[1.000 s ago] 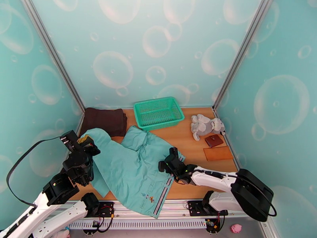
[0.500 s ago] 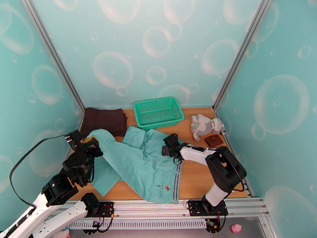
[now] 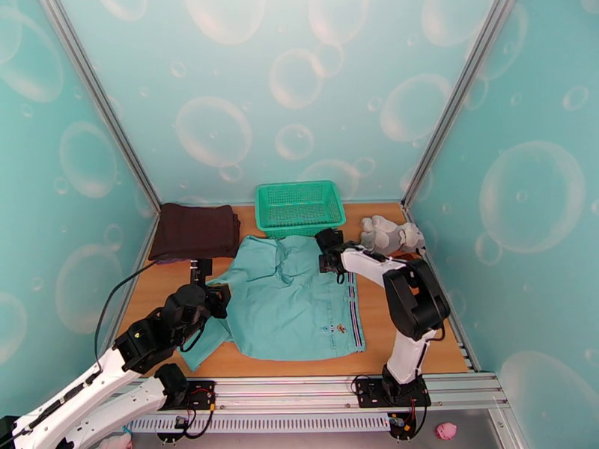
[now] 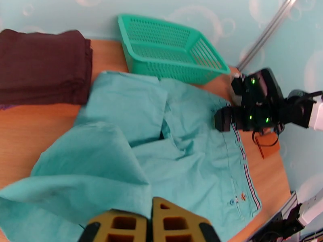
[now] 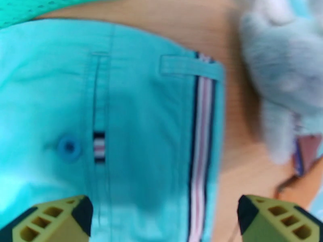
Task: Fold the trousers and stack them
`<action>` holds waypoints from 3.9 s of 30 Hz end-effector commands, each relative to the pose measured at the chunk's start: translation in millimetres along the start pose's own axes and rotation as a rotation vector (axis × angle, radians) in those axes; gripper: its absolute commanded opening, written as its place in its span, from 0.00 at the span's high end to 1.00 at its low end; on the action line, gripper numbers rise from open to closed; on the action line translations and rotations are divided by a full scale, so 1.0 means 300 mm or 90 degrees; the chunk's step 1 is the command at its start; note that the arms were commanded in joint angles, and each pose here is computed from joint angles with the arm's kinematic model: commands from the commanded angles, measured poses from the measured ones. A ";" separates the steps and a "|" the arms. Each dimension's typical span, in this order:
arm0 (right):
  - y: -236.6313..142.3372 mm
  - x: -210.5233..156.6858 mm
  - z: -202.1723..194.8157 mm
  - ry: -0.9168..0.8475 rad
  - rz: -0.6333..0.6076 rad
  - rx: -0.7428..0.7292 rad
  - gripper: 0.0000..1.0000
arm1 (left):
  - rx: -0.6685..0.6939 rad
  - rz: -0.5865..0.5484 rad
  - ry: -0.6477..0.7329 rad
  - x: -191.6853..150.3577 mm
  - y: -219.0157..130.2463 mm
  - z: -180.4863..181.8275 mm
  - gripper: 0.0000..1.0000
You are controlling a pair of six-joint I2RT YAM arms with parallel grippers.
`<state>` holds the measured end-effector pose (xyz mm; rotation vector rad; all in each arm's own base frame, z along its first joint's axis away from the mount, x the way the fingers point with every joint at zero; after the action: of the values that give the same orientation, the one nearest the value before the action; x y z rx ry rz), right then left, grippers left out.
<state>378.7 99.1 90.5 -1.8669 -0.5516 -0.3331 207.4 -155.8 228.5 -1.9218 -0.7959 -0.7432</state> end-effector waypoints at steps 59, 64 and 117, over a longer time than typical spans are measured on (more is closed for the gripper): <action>-0.296 -0.438 0.319 0.095 -0.163 0.413 0.01 | 0.276 0.187 -0.199 -0.590 0.133 0.354 0.55; -0.288 -0.457 0.317 0.098 -0.158 0.414 0.01 | 0.244 0.165 -0.176 -0.545 0.102 0.280 0.55; -0.246 -0.503 0.288 0.113 -0.130 0.404 0.01 | 0.414 0.060 -0.227 -0.339 -0.065 0.344 1.00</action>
<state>209.6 170.2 54.8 -1.1667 -0.6592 -0.4066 138.3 -100.8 67.2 -1.5492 -0.8797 0.0258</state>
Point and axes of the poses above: each hand's point on the last joint's axis, 136 mm out from that joint toward the fingers, its own y axis out along the fingers, its own z axis along the line the jaws close on, x = y × z, the point moved 1 cm from there along -y, back along the fingers, and after that the axes turned 8 degrees about -y, right-handed, at the moved point
